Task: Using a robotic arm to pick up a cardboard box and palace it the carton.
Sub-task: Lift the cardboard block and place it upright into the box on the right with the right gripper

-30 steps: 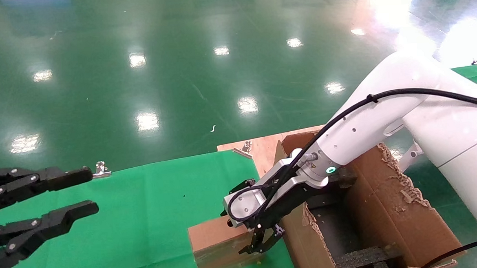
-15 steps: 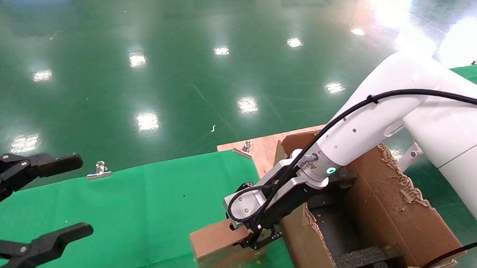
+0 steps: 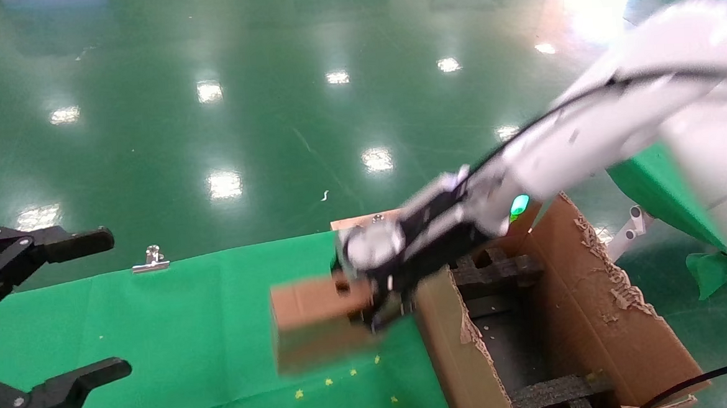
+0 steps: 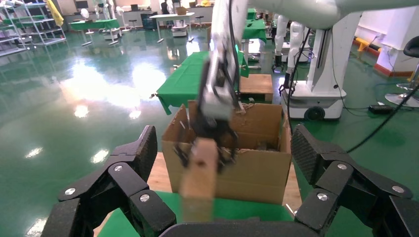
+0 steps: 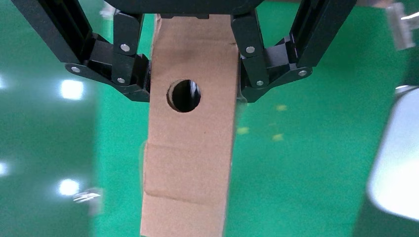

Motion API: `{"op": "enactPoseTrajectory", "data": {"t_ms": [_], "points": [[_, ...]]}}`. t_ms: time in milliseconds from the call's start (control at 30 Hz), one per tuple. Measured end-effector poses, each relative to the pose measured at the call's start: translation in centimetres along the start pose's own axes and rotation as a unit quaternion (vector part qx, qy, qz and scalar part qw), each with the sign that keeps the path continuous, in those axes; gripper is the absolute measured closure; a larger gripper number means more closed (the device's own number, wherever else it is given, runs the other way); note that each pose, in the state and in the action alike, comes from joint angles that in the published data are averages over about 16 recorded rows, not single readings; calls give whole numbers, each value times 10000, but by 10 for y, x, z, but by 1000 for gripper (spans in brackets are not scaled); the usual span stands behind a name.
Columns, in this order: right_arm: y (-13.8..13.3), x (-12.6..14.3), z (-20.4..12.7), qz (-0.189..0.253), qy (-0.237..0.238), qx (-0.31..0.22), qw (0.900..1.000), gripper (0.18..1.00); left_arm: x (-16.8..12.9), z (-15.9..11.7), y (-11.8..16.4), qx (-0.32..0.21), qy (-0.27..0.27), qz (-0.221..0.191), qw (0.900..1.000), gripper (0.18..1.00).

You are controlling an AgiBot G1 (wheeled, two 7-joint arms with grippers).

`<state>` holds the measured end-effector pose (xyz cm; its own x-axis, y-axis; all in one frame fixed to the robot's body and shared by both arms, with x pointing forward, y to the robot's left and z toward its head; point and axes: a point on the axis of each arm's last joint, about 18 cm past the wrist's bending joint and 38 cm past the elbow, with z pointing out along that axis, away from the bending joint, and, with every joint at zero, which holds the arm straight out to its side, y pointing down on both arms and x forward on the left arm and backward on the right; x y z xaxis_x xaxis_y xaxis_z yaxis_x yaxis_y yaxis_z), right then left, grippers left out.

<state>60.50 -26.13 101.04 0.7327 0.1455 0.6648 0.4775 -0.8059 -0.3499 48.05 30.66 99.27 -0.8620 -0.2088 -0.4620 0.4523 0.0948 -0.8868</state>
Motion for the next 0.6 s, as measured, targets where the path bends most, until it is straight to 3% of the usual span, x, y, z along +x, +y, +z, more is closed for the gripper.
{"op": "enactPoseTrajectory", "data": {"t_ms": [300,600], "points": [[-19,38,-87,-143,816,-14,9966,840,0,0,0,0,0,0,10000,193],[-2,34,-151,144,1292,-236,9912,845,0,0,0,0,0,0,10000,183]]}}
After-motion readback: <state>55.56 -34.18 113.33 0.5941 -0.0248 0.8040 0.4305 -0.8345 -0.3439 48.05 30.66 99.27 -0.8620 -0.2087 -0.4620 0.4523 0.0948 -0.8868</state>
